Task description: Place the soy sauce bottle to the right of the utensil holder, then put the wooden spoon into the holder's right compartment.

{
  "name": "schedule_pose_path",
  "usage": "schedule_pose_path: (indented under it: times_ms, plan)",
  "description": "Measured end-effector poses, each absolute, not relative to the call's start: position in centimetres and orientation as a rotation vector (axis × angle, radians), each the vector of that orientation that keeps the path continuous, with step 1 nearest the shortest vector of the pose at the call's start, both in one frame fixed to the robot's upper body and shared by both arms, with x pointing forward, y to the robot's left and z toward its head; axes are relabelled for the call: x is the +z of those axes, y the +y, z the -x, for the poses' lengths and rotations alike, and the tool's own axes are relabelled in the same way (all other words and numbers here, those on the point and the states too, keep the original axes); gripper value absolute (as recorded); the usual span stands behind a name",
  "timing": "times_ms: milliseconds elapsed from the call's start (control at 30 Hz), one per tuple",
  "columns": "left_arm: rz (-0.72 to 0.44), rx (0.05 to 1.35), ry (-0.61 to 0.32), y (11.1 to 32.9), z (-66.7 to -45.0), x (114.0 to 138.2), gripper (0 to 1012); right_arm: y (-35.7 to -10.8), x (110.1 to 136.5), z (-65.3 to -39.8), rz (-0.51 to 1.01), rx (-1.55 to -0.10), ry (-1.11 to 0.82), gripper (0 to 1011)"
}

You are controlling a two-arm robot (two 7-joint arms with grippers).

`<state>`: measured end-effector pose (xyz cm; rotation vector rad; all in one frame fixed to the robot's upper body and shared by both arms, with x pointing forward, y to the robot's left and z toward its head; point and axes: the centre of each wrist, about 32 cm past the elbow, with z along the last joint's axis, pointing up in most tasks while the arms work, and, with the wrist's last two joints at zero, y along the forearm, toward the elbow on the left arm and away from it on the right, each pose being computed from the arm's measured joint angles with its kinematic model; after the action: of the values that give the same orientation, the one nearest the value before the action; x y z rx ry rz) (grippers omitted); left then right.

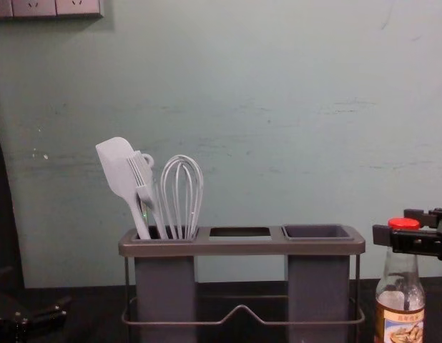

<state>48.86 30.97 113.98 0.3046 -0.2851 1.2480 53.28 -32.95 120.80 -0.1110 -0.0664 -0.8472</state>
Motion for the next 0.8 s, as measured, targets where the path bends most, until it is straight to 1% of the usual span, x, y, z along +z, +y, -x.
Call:
schedule_pose_path:
  times_ms: [33, 133, 200, 233, 433, 800]
  plan:
    - [-0.304, 1.248, -0.285, 31.0, -48.9, 114.0, 1011, -32.9, 120.8, -53.3, 0.111, -0.847, -0.066, 838]
    - [-0.304, 1.248, -0.285, 31.0, -48.9, 114.0, 1011, -32.9, 120.8, -53.3, 0.111, -0.847, -0.067, 939]
    - [-0.304, 1.248, -0.285, 31.0, -48.9, 114.0, 1011, -32.9, 120.8, -53.3, 0.111, -0.847, -0.067, 964]
    - [-0.304, 1.248, -0.285, 31.0, -48.9, 114.0, 1011, -32.9, 120.8, -53.2, 0.112, -0.848, -0.069, 997]
    - [-0.305, 1.248, -0.285, 31.0, -48.9, 114.0, 1012, -32.7, 122.1, -52.2, 0.133, -0.879, -0.127, 1002]
    - [-0.305, 1.248, -0.285, 31.0, -48.9, 114.0, 1011, -32.7, 124.3, -49.9, 0.125, -0.913, -0.189, 1002]
